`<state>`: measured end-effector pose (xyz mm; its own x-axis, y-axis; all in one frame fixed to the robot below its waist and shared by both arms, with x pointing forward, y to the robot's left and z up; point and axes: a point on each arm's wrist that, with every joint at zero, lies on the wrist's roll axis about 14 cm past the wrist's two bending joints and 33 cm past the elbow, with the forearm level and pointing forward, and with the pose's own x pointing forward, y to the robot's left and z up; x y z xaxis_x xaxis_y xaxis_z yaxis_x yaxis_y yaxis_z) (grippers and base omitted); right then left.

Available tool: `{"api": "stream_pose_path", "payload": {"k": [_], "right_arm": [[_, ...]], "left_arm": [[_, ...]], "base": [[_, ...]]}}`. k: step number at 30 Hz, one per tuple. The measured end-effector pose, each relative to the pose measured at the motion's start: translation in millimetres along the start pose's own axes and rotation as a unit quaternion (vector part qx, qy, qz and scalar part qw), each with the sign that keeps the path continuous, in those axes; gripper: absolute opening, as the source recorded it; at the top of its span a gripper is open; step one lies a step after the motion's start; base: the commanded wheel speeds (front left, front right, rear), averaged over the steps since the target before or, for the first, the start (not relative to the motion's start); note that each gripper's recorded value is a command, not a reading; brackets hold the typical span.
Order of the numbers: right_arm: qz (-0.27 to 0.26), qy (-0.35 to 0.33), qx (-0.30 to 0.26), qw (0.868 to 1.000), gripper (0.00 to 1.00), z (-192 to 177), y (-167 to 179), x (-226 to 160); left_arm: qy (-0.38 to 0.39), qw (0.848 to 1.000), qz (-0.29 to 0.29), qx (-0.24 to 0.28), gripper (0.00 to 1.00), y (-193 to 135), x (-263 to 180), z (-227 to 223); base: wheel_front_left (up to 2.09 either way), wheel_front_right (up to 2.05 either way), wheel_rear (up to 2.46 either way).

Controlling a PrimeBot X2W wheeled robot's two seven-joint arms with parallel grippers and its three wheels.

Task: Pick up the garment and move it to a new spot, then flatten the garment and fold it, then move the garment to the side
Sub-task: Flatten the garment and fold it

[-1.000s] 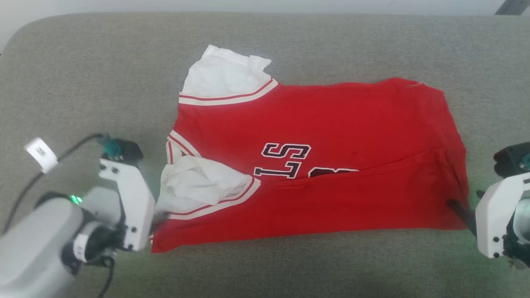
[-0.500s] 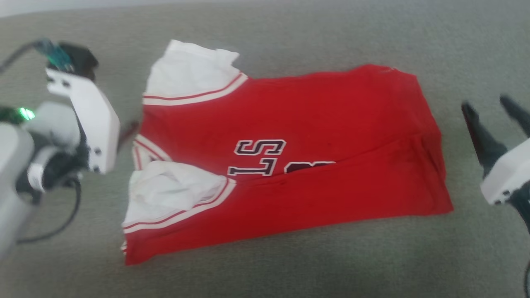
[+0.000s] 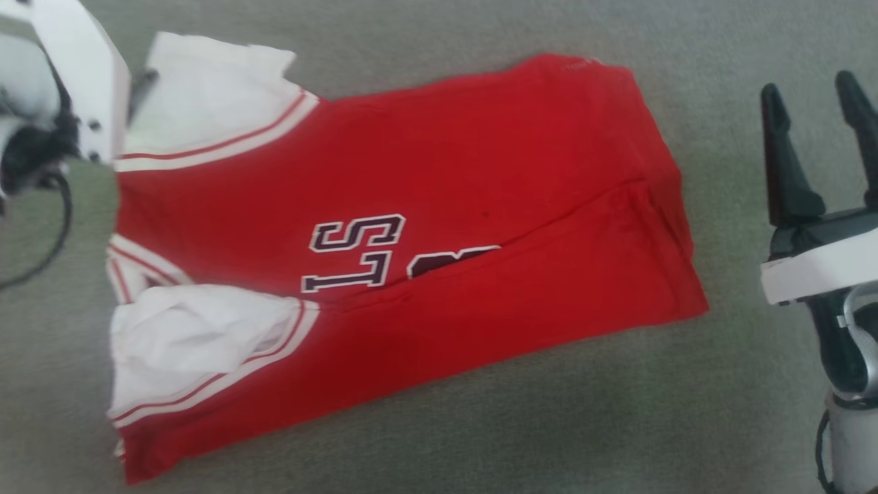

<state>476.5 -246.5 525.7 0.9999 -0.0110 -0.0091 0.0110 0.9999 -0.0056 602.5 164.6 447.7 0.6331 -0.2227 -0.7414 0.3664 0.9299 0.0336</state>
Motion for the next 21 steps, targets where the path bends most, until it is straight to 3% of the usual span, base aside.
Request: {"api": "stream_pose_path", "payload": {"k": [7,17,18,20,21], "right_arm": [[-0.018,0.021,-0.004,1.0,1.0,-22,-11,-3],[-0.022,0.067,-0.001,0.997,1.0,-53,-14,-1],[-0.02,0.076,0.0,0.997,1.0,-57,-14,-1],[-0.014,0.099,0.007,0.995,1.0,-66,-10,-1],[-0.01,0.109,0.009,0.994,1.0,-69,-9,-1]], "left_arm": [[0.002,1.0,0.003,0.008,1.0,1,37,12],[0.083,0.996,-0.002,-0.027,1.0,0,79,-10],[0.092,0.995,-0.003,-0.039,0.94,-1,82,-13],[0.11,0.993,-0.004,-0.043,0.4,-2,84,-18],[0.117,0.992,-0.006,-0.052,0.0,-3,85,-19]], "base": [[0.0,0.0,0.0],[0.0,0.0,0.0],[0.0,0.0,0.0],[0.0,0.0,0.0],[0.0,0.0,0.0]]}}
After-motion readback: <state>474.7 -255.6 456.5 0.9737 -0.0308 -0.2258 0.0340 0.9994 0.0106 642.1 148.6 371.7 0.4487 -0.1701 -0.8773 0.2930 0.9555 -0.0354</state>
